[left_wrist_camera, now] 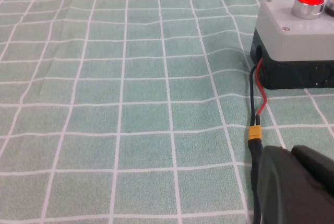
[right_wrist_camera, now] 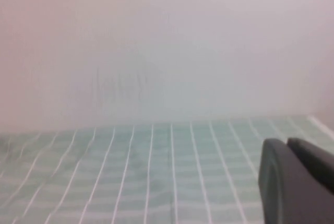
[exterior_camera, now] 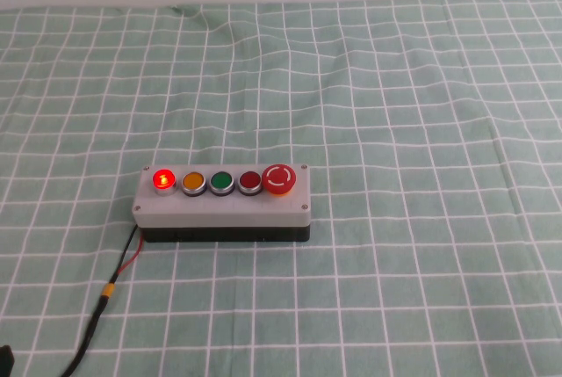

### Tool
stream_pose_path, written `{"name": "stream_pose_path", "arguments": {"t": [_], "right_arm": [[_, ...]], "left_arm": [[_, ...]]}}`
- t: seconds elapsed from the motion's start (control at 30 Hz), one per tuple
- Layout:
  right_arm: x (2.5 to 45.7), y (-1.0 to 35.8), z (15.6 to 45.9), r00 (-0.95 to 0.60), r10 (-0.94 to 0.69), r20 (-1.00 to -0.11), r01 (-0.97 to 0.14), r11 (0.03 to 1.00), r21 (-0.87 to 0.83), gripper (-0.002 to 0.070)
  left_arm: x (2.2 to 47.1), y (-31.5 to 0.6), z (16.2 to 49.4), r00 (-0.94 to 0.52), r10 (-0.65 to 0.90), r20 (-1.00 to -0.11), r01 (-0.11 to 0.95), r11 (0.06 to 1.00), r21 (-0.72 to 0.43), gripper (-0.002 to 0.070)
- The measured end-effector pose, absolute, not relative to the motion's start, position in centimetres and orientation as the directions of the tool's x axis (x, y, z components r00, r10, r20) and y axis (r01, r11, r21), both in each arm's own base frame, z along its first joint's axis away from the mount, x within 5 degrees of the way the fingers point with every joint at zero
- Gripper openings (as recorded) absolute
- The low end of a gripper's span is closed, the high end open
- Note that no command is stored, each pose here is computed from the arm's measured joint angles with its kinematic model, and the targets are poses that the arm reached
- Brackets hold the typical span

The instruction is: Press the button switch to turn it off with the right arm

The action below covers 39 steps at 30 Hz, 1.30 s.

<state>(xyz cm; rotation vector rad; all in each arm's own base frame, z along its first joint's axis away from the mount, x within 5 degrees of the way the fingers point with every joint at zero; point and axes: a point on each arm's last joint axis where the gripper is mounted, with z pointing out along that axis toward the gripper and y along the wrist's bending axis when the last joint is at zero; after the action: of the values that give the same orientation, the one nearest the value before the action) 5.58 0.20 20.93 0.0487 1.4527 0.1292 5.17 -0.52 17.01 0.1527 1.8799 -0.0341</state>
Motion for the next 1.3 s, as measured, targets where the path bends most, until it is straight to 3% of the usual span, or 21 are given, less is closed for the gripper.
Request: {"name": "stream_pose_path", "arguments": {"t": [0.17,0.4,0.63,0.8,1.03,1.17,1.3], "right_arm": [[5.3,-0.5,22.5,0.289,0.125,-0.949,-0.01,0.992,0.128,-0.0016],[4.9,-0.8,23.3,0.388,0.122,-0.914,0.017,0.99,0.14,-0.0016],[4.0,-1.6,24.8,0.565,0.102,-0.819,0.066,0.984,0.168,-0.0016],[3.0,-1.6,28.1,0.633,0.114,-0.766,0.041,0.983,0.181,-0.0016],[1.3,-0.4,34.1,0.541,0.107,-0.834,-0.06,0.994,0.089,-0.0016],[2.8,0.3,36.5,0.373,0.052,-0.926,-0.09,0.996,0.02,-0.0016],[5.0,0.6,37.9,0.273,0.038,-0.961,-0.1,0.995,0.011,-0.0016]], "left_arm": [[5.2,-0.5,17.0,-0.302,0.089,-0.949,0.123,0.991,0.053,-0.0003],[5.2,-0.5,17.0,-0.302,0.089,-0.949,0.123,0.991,0.053,-0.0003],[5.2,-0.5,17.0,-0.302,0.089,-0.949,0.123,0.991,0.053,-0.0003],[5.2,-0.5,17.0,-0.302,0.089,-0.949,0.123,0.991,0.053,-0.0003],[5.2,-0.5,17.0,-0.302,0.089,-0.949,0.123,0.991,0.053,-0.0003],[5.2,-0.5,17.0,-0.302,0.089,-0.949,0.123,0.991,0.053,-0.0003],[5.2,-0.5,17.0,-0.302,0.089,-0.949,0.123,0.991,0.053,-0.0003]]}}
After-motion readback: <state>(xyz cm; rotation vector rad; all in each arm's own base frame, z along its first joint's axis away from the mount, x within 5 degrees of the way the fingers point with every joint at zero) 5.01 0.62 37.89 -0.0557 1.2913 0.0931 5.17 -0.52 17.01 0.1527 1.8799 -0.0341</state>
